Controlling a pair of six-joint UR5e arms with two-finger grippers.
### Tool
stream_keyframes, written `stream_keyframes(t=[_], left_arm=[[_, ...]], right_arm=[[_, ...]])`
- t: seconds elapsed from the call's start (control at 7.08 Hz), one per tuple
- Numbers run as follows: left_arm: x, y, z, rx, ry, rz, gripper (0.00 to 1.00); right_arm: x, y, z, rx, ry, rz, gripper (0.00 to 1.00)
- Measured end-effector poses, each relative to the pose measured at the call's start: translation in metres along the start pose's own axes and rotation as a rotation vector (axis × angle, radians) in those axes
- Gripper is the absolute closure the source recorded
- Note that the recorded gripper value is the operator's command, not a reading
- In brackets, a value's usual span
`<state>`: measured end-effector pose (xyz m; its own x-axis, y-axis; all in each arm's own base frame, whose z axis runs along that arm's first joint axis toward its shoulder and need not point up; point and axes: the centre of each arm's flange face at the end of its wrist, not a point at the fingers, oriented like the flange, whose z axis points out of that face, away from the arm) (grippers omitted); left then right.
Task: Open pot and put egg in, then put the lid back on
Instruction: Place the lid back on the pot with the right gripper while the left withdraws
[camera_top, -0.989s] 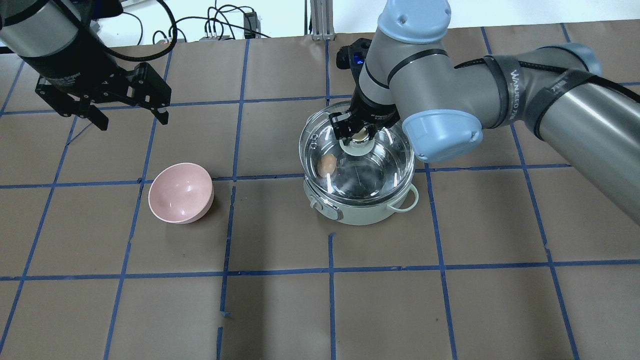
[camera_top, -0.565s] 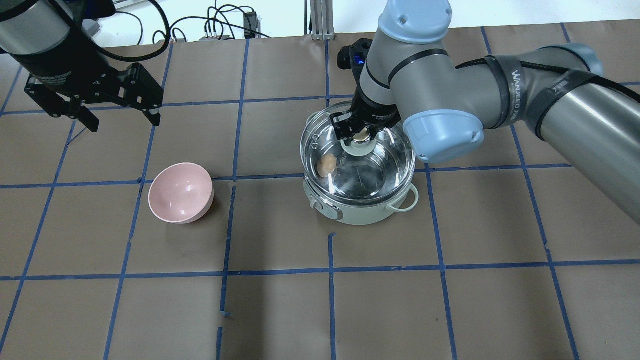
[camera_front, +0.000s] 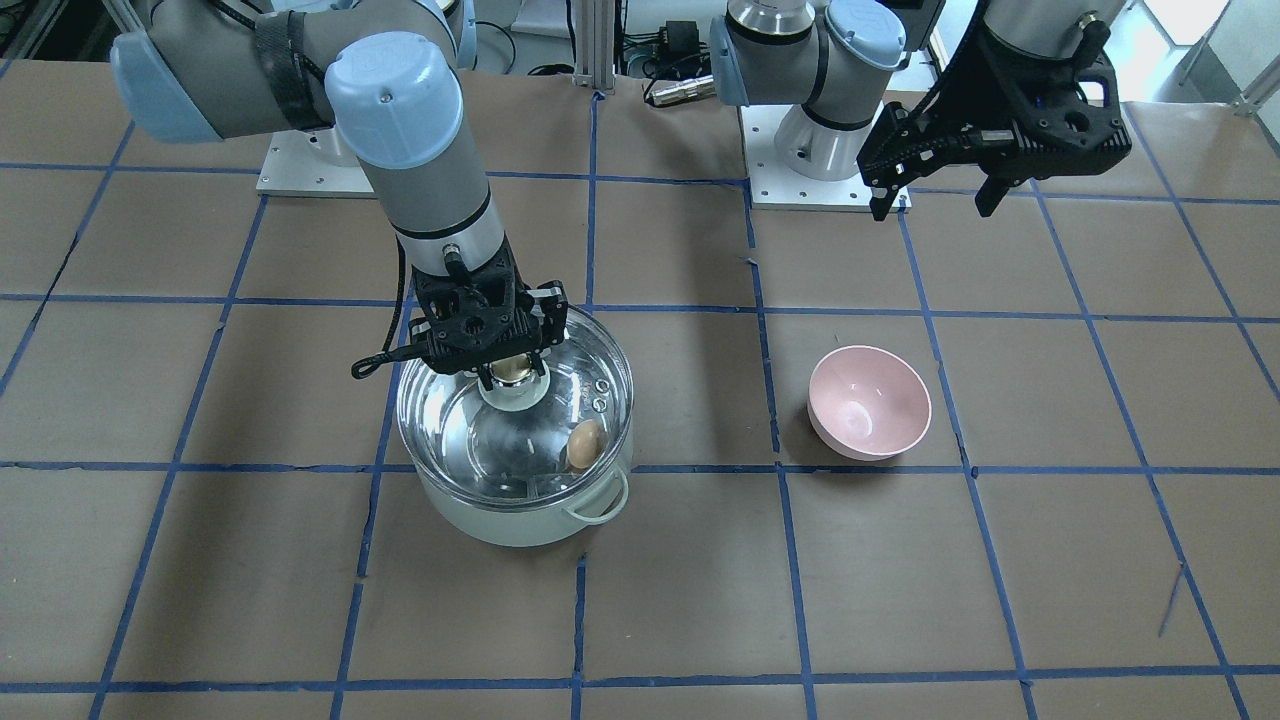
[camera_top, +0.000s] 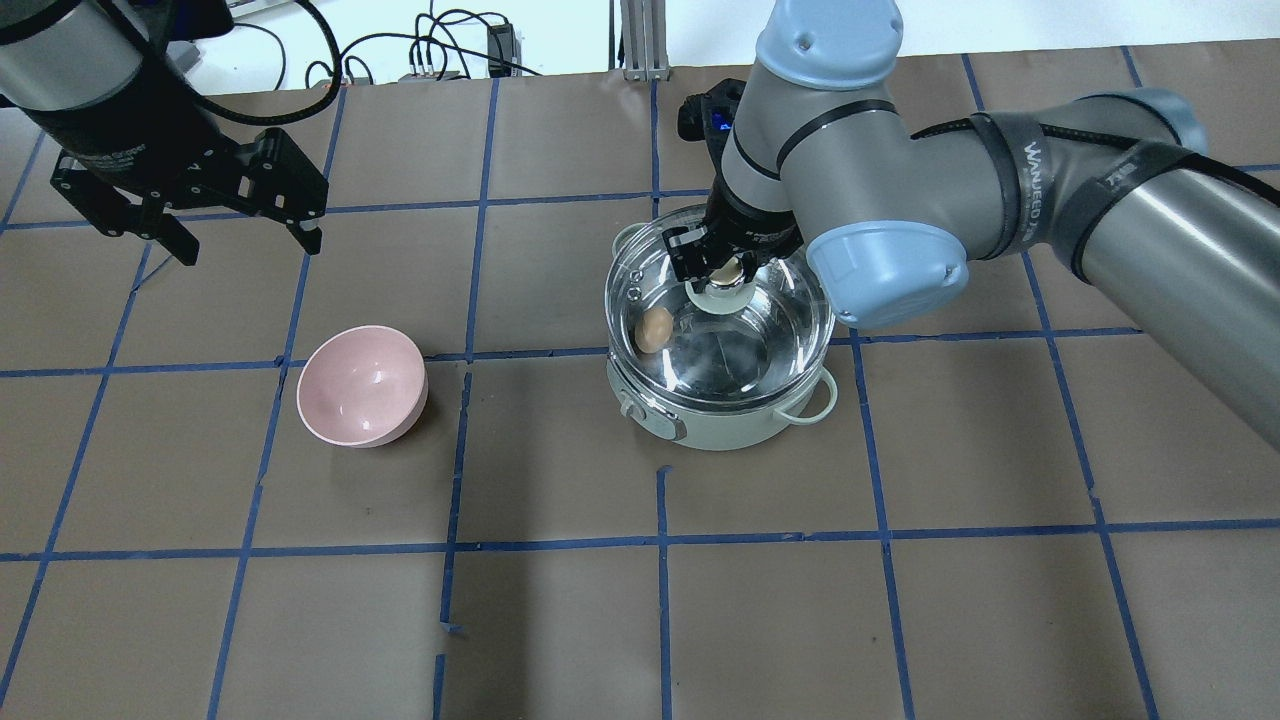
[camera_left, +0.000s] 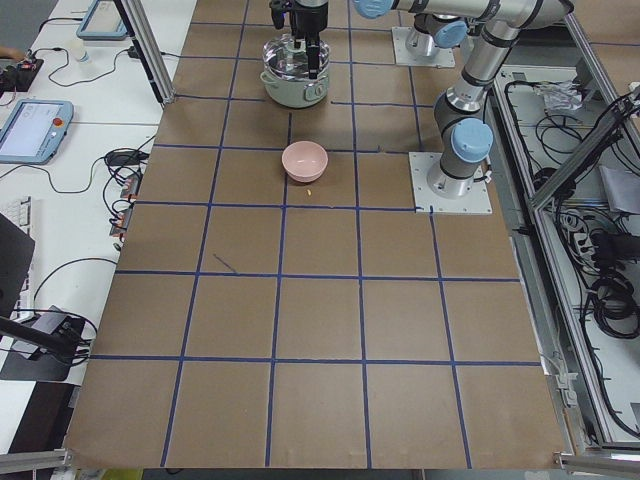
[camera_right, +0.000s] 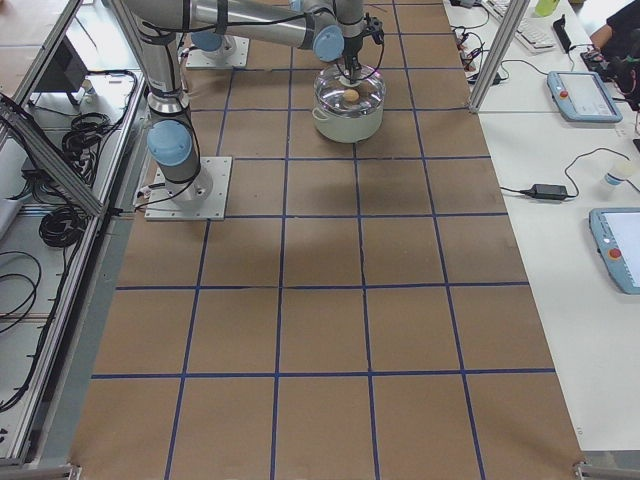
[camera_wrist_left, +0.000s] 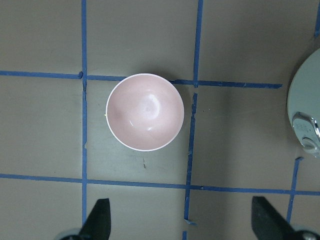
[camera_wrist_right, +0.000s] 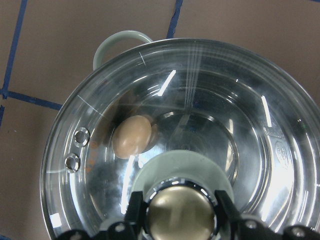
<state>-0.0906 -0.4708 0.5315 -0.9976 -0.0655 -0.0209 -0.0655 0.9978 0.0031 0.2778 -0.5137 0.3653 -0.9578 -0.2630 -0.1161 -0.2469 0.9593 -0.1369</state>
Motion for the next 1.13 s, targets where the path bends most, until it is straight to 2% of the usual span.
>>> stream_keyframes(t=[0.28,0.71,1.13], left_arm=[[-0.001,-0.004,0.002,-0.005,0.004,-0.004,0.00],[0.002,-0.012,0.007,-0.019,0.005,0.003,0.00],[0.009,-0.012,0.010,-0.028,0.006,0.017,0.00]], right_arm=[[0.000,0.000,0.000,0.000,-0.001,0.000,0.68],[0.000,0.000,0.000,0.003,-0.001,-0.002,0.57],[0.000,-0.001,0.000,0.004,-0.001,-0.003,0.53]])
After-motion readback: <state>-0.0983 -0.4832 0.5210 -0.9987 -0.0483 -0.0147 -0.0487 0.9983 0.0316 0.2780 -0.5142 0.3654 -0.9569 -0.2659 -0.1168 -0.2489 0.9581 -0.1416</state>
